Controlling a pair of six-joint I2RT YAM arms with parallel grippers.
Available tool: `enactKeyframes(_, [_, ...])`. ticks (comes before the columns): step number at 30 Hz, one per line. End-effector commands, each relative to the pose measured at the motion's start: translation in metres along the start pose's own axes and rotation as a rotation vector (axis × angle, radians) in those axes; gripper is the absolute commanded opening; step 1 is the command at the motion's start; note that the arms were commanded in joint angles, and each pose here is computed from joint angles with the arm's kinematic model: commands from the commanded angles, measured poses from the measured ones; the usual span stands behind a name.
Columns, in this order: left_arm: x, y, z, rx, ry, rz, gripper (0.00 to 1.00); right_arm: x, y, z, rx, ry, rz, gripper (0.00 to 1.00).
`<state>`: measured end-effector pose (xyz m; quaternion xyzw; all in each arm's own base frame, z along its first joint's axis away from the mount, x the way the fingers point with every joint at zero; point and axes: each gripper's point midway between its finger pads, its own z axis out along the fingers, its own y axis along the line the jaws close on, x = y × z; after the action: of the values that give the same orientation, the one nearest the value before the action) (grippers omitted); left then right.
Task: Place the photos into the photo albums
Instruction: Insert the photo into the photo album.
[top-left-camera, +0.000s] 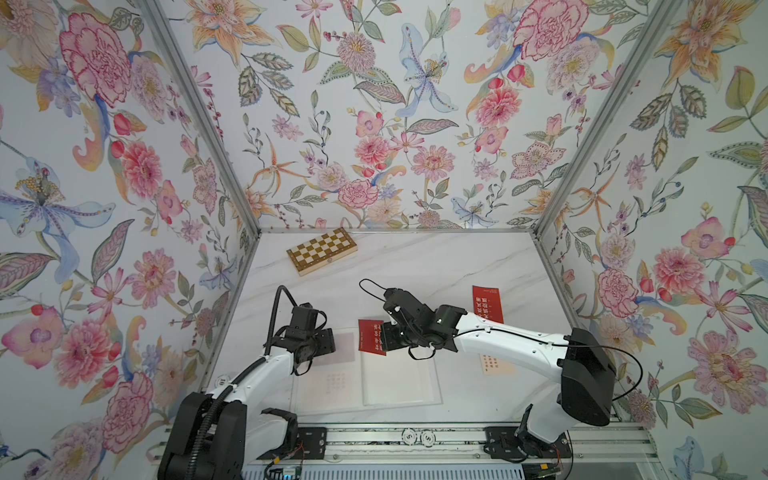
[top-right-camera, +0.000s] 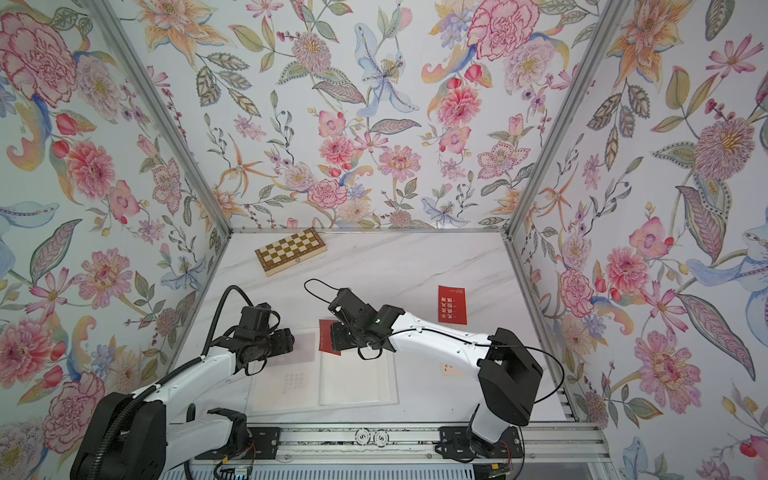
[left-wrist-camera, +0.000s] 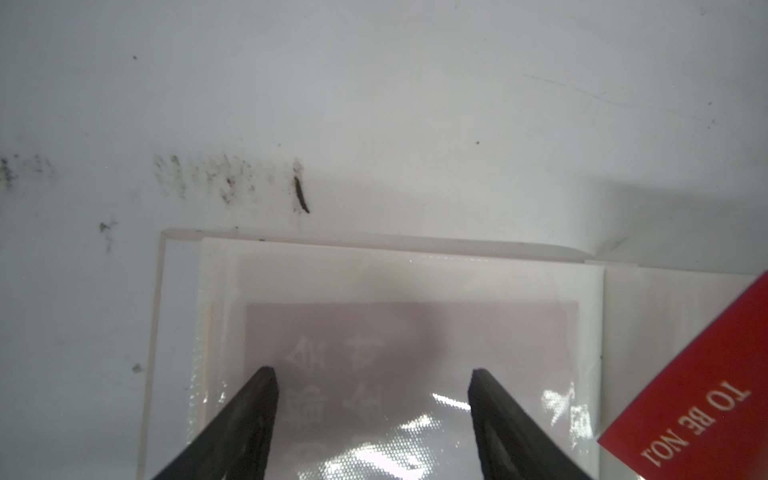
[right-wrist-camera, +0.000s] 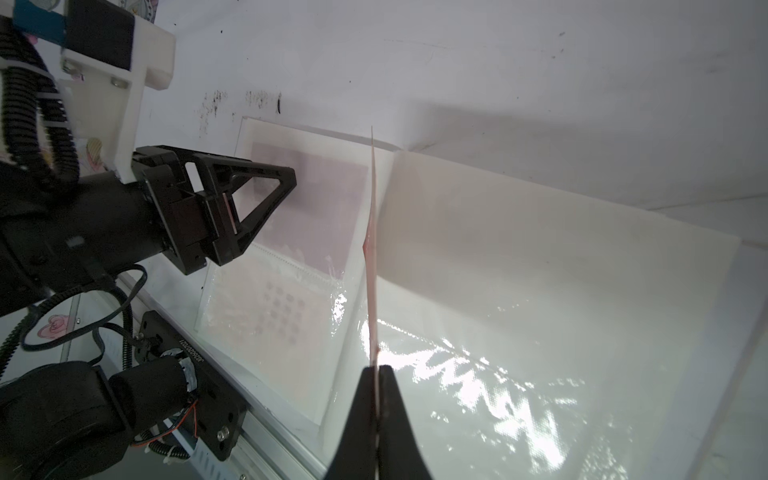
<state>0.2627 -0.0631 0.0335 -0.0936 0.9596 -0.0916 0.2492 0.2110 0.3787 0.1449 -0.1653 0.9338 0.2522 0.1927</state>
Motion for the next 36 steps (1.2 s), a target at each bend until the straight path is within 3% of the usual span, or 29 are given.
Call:
enactKeyframes(1, [0.010,0.012,0.001,-0.037,0.019,0.004,0.72,0.000,-0.003,-0.002,0.061,0.006,-0.039,0.00])
enactKeyframes(23, [0.010,0.013,0.002,-0.023,0.021,-0.009,0.72,0.015,-0.016,0.018,0.095,0.085,-0.035,0.00])
enactKeyframes(36, [0.010,0.015,0.001,-0.026,0.021,-0.017,0.72,0.030,-0.045,0.023,-0.046,0.158,0.054,0.00])
